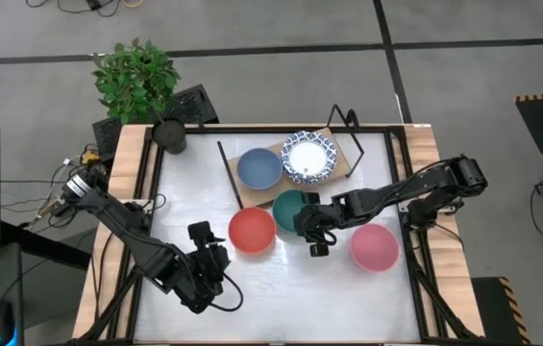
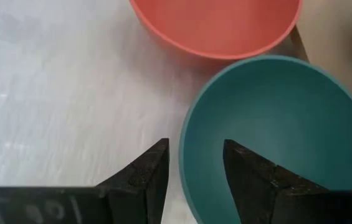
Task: Place and stack bowls onto a shelf
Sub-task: Stack the green bowl on top of the blue bowl
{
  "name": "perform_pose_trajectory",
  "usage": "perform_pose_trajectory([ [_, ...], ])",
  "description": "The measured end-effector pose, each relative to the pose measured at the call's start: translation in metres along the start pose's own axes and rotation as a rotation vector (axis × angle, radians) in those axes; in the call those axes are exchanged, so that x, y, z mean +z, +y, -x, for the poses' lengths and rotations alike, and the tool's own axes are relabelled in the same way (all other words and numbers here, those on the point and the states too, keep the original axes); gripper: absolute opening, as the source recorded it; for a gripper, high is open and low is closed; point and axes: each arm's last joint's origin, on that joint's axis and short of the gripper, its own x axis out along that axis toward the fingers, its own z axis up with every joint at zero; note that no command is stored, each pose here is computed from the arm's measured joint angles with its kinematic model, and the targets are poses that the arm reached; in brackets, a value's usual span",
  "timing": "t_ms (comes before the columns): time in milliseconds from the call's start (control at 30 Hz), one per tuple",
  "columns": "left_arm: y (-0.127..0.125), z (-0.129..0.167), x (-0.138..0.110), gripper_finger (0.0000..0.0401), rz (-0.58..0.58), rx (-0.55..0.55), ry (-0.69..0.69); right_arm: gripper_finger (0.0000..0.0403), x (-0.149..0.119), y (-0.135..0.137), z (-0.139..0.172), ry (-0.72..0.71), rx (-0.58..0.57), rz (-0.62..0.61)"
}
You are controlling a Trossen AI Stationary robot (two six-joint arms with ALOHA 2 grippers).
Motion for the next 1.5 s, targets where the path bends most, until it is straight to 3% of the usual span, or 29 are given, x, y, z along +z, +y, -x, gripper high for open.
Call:
perform_pose_trajectory([
  [267,-0.008,-0.018,-0.020,0.0272,0.036,-0.080,0.069,0.0176,-0.008,0.001,-0.009,-0.037,-0.001,-0.003],
  [600,-0.010,-0.026,-0.032,0.0272,0.060,-0.073,0.088,0.0176,-0.012,-0.002,-0.011,-0.016,-0.008,0.021],
  [1033,-0.017,-0.020,-0.036,0.0272,0.045,-0.114,0.083,0.0173,-0.028,0.002,-0.065,0.129,-0.011,0.048],
  [1200,-0.020,-0.032,-0.051,0.0272,0.051,-0.161,0.111,0.0138,-0.027,0.002,-0.066,0.121,-0.018,0.030],
  [1367,-0.019,-0.055,-0.074,0.0272,0.123,-0.245,0.175,0.0078,-0.024,0.002,-0.053,0.107,-0.057,0.036],
  [1500,-0.014,-0.063,-0.079,0.0272,0.181,-0.264,0.171,0.0023,-0.021,0.000,-0.040,0.084,-0.059,0.022],
])
